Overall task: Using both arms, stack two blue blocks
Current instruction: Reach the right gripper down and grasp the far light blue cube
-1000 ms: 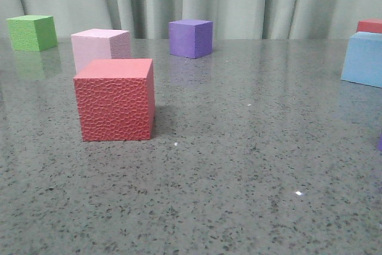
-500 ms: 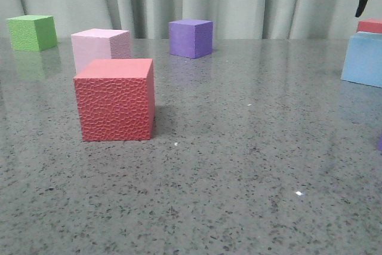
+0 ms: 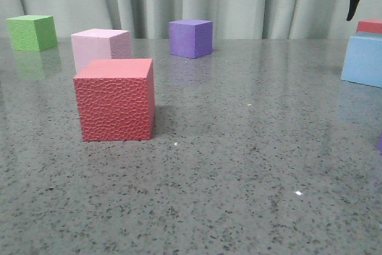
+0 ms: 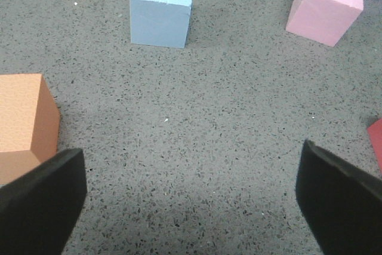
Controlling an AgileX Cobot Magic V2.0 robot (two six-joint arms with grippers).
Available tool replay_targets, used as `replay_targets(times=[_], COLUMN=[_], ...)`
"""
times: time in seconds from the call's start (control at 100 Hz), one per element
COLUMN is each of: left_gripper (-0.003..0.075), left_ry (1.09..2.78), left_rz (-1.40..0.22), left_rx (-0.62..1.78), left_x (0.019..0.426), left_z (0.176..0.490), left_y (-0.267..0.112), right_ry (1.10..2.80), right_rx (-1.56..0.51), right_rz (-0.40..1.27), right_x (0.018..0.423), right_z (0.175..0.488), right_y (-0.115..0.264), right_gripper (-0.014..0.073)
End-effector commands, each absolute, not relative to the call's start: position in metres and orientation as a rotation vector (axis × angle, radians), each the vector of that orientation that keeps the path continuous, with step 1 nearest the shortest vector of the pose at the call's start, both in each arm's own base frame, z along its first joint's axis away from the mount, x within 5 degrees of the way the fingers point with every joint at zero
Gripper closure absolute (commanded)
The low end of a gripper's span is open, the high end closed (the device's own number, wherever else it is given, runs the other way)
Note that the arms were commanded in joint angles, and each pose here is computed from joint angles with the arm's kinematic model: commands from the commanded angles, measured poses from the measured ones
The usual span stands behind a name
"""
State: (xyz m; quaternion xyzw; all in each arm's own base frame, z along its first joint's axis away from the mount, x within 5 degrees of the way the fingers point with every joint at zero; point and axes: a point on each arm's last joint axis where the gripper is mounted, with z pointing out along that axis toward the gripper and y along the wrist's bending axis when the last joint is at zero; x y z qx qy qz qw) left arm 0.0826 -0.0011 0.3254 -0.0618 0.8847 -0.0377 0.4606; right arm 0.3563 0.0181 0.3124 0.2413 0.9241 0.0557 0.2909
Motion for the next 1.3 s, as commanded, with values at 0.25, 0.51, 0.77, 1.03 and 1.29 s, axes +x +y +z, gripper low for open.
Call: replay_targets(times=[0.25,0.51,0.77,1.03,1.29], left_gripper=[0.0039,0.0039,0.0039,0.0039,0.0039], left_ry=[2.094,2.094,2.094,2.094,2.094], left_rz=[-0.109,-0.109,-0.109,-0.109,-0.109], left_rx=[-0.145,-0.145,-0.145,-0.145,-0.145], left_x=[0.087,0.087,0.087,0.087,0.087], left_z=[0.340,0.340,0.340,0.340,0.340], left_y=[-0.002,-0.002,-0.002,-0.002,-0.002], right_ry=[2.431,2.459,2.479,2.480,2.484], right_rx=[0.616,0.612,0.620,0.621,0.594], right_rz=[0.141,0.133,0.123,0.123,0.118], right_x=[0.366,0.367,0.365,0.365,0.363], right_z=[0.316,0.311,0.310,0.309,0.313], right_y=[0.019,0.022,0.021,0.021,0.022], right_gripper=[-0.0040,-0.0040,0.0044,0.0197,0.0197])
